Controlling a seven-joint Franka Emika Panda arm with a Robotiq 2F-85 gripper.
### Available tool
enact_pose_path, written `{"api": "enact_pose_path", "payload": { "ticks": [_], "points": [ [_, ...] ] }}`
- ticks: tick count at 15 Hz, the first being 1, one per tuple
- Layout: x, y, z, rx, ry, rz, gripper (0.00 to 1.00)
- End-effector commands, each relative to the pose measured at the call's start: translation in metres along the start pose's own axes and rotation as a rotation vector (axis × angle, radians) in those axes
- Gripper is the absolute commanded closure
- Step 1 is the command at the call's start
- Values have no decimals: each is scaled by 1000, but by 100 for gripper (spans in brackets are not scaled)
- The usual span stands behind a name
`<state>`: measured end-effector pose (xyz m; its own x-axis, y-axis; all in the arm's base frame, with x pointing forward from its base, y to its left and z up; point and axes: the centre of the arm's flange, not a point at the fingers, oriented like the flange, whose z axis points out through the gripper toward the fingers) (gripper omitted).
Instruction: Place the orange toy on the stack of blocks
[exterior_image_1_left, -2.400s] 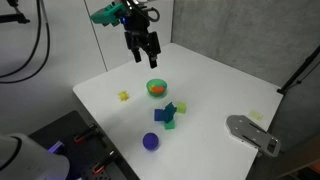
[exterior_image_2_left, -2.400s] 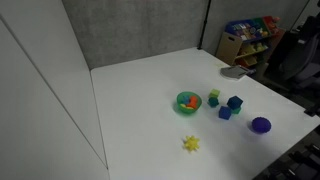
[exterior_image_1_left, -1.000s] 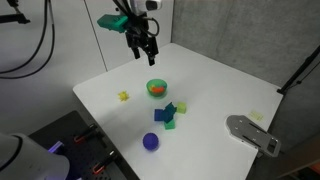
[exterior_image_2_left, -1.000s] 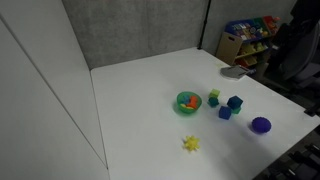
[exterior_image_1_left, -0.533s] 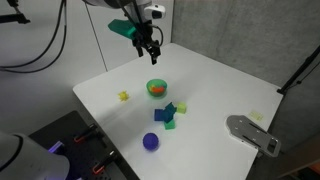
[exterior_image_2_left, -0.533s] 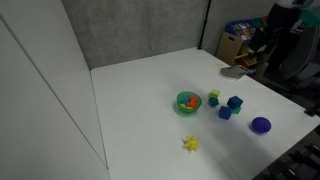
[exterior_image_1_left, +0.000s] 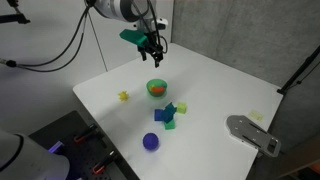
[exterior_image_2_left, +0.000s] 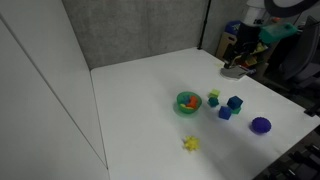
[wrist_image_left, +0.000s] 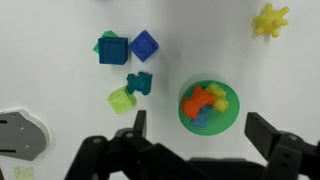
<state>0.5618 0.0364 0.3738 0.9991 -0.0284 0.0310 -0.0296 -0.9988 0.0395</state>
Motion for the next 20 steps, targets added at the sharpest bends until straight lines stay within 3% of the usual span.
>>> {"api": "enact_pose_path", "payload": {
  "ticks": [1,11,20],
  "points": [
    [38,-24,25,8,-10,14,0],
    [102,-61,123,5,-68,29,0],
    [133,-80,197,-17,-135,39,0]
  ]
}}
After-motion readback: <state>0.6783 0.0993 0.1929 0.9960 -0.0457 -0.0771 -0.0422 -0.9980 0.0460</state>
